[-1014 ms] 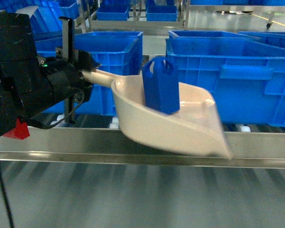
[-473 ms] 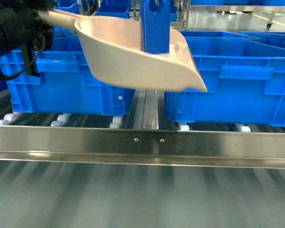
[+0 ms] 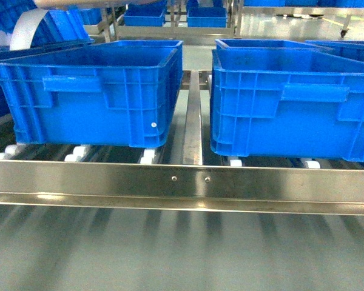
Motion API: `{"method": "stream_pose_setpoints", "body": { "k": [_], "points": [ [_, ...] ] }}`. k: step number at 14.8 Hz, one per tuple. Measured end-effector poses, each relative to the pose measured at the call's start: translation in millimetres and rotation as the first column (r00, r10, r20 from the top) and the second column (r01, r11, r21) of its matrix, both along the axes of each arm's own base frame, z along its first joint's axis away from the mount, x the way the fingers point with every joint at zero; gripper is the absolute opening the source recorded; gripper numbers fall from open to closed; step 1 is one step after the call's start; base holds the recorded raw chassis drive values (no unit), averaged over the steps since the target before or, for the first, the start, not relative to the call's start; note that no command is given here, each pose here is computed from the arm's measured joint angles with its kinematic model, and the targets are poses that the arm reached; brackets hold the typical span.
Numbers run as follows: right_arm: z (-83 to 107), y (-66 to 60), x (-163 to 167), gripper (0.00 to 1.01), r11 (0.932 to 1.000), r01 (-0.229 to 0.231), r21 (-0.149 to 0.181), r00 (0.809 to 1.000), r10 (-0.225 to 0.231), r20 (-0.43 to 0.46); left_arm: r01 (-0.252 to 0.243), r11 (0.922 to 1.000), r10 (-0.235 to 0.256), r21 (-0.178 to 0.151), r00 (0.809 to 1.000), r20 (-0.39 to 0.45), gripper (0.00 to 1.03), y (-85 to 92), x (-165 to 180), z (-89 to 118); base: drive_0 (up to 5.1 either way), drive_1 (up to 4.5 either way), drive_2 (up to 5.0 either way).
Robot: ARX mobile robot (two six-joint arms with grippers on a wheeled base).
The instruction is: Place part in tray to right shelf
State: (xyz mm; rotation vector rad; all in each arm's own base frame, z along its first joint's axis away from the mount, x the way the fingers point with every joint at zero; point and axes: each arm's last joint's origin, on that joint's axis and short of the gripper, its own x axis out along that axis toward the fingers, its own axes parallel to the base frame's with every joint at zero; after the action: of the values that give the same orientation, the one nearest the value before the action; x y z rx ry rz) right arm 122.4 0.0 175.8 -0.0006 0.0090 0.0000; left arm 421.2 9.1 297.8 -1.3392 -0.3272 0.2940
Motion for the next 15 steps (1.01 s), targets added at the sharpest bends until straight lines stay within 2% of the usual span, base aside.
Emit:
{"method": "stream_pose_setpoints", "body": {
  "k": [1, 2, 3, 4, 5, 7, 8, 10, 11, 12, 13, 14, 15],
  "points": [
    [0.0, 0.0, 0.0, 0.98, 1.0000, 0.000, 0.000, 1.000, 0.000, 0.000, -0.128, 0.9905, 0.132, 0.051, 0.989, -0.070, 0.12, 3.4, 5.5, 9.8, 0.0, 0.00, 0.0],
    [0.0, 0.0, 0.0, 0.98, 1.0000, 0.000, 0.000, 1.000, 0.000, 0.000, -0.237, 0.9594, 0.257, 0.153, 0.957, -0.132, 0.12, 4.0, 13.7, 12.4, 0.0, 0.00, 0.0],
    [0.0, 0.0, 0.0, 0.98, 1.0000, 0.000, 0.000, 1.000, 0.000, 0.000, -0.264, 0.9294, 0.317, 0.258, 0.929, -0.190, 0.12, 3.6, 22.0, 8.8, 0.0, 0.00, 0.0],
    [0.0, 0.0, 0.0, 0.98, 1.0000, 0.000, 0.000, 1.000, 0.000, 0.000, -0.254, 0.9070, 0.341, 0.336, 0.912, -0.231, 0.12, 1.5, 27.9, 0.4, 0.0, 0.00, 0.0],
    [0.0, 0.0, 0.0, 0.98, 1.0000, 0.000, 0.000, 1.000, 0.000, 0.000, -0.246, 0.9006, 0.344, 0.358, 0.907, -0.242, 0.12, 0.3, 29.8, -2.8, 0.0, 0.00, 0.0],
    [0.1, 0.0, 0.0, 0.98, 1.0000, 0.000, 0.000, 1.000, 0.000, 0.001, -0.233, 0.8924, 0.339, 0.386, 0.911, -0.234, 0.12, -1.1, 30.1, 2.8, 0.0, 0.00, 0.0],
    [0.0, 0.0, 0.0, 0.98, 1.0000, 0.000, 0.000, 1.000, 0.000, 0.000, -0.234, 0.8903, 0.341, 0.390, 0.911, -0.230, 0.12, -1.1, 30.0, 3.5, 0.0, 0.00, 0.0],
    [0.0, 0.0, 0.0, 0.98, 1.0000, 0.000, 0.000, 1.000, 0.000, 0.000, -0.231, 0.8916, 0.335, 0.390, 0.915, -0.226, 0.12, -0.4, 29.8, 3.6, 0.0, 0.00, 0.0],
    [0.0, 0.0, 0.0, 0.98, 1.0000, 0.000, 0.000, 1.000, 0.000, 0.000, -0.223, 0.8942, 0.326, 0.388, 0.919, -0.222, 0.12, 0.0, 28.1, 4.1, 0.0, 0.00, 0.0],
    [0.0, 0.0, 0.0, 0.98, 1.0000, 0.000, 0.000, 1.000, 0.000, 0.000, -0.214, 0.9005, 0.310, 0.379, 0.926, -0.215, 0.12, 3.4, 23.4, 5.3, 0.0, 0.00, 0.0],
    [0.0, 0.0, 0.0, 0.98, 1.0000, 0.000, 0.000, 1.000, 0.000, 0.000, -0.189, 0.9155, 0.274, 0.355, 0.939, -0.207, 0.12, 6.6, 18.2, 6.5, 0.0, 0.00, 0.0],
    [0.0, 0.0, 0.0, 0.98, 1.0000, 0.000, 0.000, 1.000, 0.000, 0.000, -0.164, 0.9402, 0.219, 0.299, 0.963, -0.160, 0.12, 10.5, 10.2, 8.8, 0.0, 0.00, 0.0],
    [0.0, 0.0, 0.0, 0.98, 1.0000, 0.000, 0.000, 1.000, 0.000, 0.000, -0.132, 0.9672, 0.154, 0.217, 0.984, -0.091, 0.12, 15.6, -2.1, 11.9, 0.0, 0.00, 0.0]
  ]
}}
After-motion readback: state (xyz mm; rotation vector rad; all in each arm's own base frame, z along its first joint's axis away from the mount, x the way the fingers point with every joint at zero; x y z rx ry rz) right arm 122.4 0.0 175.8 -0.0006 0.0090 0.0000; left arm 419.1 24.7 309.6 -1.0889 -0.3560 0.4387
